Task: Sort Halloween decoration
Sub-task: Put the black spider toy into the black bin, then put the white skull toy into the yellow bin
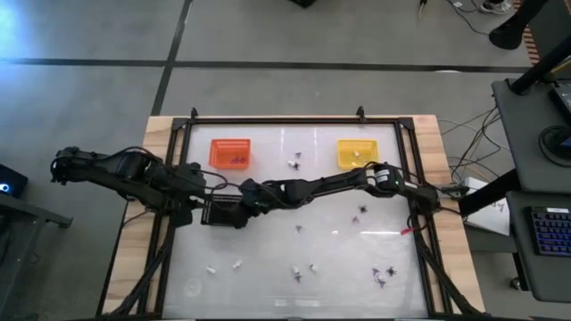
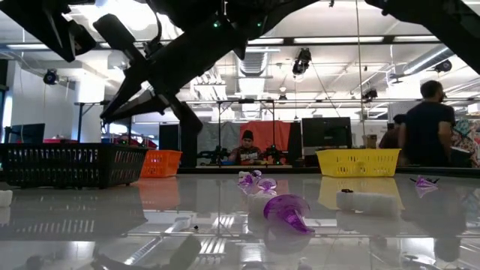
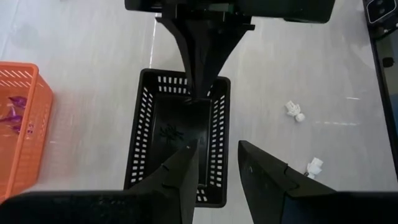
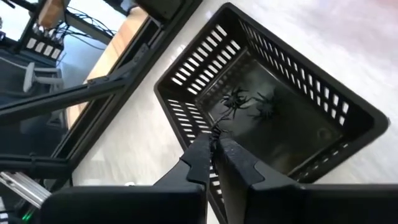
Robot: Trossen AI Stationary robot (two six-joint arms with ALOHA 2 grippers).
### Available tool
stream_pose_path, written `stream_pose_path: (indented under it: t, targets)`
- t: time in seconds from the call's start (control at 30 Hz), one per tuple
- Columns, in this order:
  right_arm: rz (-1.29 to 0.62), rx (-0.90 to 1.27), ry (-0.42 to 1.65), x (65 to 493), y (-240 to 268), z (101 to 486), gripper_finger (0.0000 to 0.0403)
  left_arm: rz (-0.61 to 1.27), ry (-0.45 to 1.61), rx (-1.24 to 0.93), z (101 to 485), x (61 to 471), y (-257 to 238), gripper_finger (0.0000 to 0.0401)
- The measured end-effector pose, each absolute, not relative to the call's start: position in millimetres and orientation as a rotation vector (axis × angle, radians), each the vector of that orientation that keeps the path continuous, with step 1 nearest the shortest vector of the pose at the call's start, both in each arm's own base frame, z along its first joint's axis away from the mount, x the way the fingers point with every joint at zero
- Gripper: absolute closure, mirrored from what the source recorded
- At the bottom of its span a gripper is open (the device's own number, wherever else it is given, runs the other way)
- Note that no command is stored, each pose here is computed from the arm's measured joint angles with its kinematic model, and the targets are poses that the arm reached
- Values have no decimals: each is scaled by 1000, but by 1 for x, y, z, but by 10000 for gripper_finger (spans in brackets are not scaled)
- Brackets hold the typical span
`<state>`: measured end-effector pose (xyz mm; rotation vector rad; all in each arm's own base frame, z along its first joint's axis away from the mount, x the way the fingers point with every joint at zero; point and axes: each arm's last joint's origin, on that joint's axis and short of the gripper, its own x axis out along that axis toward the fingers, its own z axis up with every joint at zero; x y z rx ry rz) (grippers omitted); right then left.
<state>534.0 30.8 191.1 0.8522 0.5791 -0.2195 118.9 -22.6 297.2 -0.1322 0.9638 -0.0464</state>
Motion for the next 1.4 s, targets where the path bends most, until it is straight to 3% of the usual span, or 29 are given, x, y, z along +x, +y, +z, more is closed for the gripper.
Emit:
stream_pose_path:
  t: [0.43, 0.6, 0.77, 1.03, 1.4]
  targets:
    - [-236, 813, 573, 534, 27, 198, 311, -43, 968, -137, 297, 120, -23, 305]
    - [-267, 755, 749, 525, 27, 217, 295, -35, 970, -155, 297, 119, -23, 305]
    - [-419, 676, 1020, 500, 26, 235, 296, -33, 978, -155, 296, 118, -22, 305]
    - [-622, 489, 1252, 466, 38, 253, 310, -33, 989, -152, 296, 117, -22, 305]
    - [-720, 420, 1291, 461, 11, 246, 331, -37, 989, -147, 296, 117, -22, 305]
